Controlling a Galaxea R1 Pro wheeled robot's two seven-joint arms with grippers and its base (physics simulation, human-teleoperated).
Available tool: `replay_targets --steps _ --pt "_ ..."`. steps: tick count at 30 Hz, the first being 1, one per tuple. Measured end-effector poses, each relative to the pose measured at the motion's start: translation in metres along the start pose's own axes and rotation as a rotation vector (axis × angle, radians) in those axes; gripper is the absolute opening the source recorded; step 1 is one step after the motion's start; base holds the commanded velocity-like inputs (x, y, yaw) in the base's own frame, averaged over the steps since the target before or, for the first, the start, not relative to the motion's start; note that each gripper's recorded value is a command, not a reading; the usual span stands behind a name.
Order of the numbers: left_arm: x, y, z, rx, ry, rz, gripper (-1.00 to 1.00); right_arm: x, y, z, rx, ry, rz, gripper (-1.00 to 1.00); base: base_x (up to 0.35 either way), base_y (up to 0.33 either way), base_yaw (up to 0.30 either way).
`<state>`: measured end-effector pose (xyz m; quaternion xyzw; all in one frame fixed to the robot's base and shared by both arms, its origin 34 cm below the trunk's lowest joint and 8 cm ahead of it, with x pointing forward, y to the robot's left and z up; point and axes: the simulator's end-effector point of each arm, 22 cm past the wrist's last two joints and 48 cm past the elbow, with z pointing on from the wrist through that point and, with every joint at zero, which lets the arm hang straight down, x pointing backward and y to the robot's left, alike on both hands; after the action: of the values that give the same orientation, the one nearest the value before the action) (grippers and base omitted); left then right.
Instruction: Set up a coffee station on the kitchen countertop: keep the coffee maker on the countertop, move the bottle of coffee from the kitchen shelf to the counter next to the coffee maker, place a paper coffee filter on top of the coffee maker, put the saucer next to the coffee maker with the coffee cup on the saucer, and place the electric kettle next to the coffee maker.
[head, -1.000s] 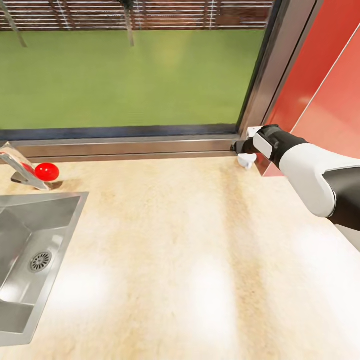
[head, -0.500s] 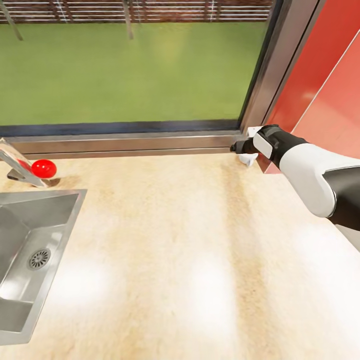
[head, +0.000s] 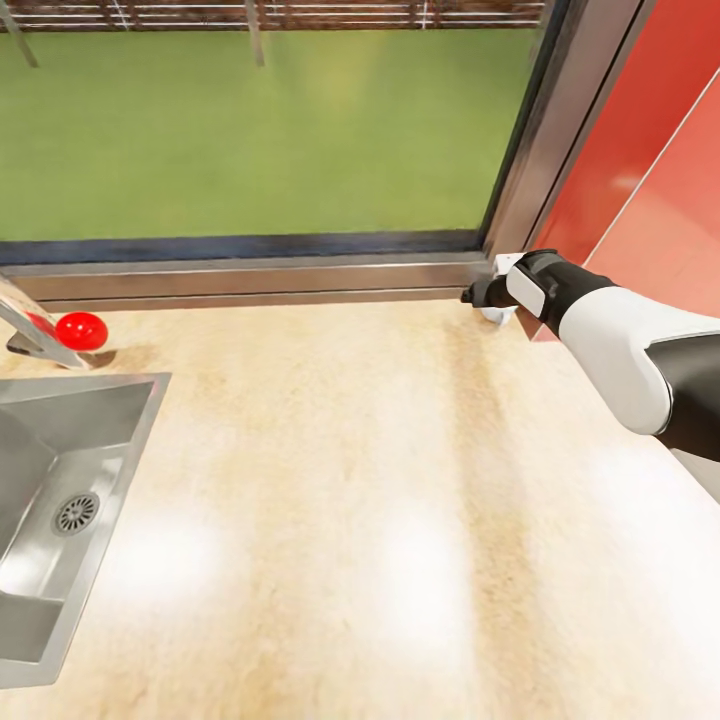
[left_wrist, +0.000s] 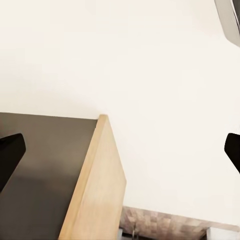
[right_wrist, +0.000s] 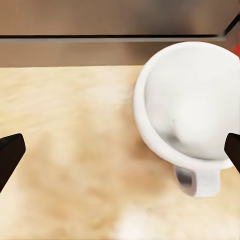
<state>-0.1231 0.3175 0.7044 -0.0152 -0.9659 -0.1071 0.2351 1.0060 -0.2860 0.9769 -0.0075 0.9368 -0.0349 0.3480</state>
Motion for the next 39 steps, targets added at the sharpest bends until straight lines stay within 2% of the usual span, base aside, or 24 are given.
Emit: replay_targets --steps 26,28,33,39 --pt "0.006 0.001 -0.001 -0.001 0.015 0.003 1.00 0.009 0.000 0.010 0.001 0.015 -0.002 1.00 0.000 0.000 0.000" --pt "0.006 0.001 -0.001 -0.001 0.014 0.004 1.00 0.009 -0.001 0.010 0.005 0.015 -0.011 1.00 0.000 0.000 0.000" --pt "0.005 0.000 -0.001 0.000 0.014 0.003 1.00 -0.002 -0.009 0.010 0.045 -0.036 -0.096 1.00 0.000 0.000 0.000" --pt "0.005 0.001 -0.001 -0.001 0.014 0.003 1.00 -0.010 -0.010 0.009 0.054 -0.069 -0.119 1.00 0.000 0.000 0.000"
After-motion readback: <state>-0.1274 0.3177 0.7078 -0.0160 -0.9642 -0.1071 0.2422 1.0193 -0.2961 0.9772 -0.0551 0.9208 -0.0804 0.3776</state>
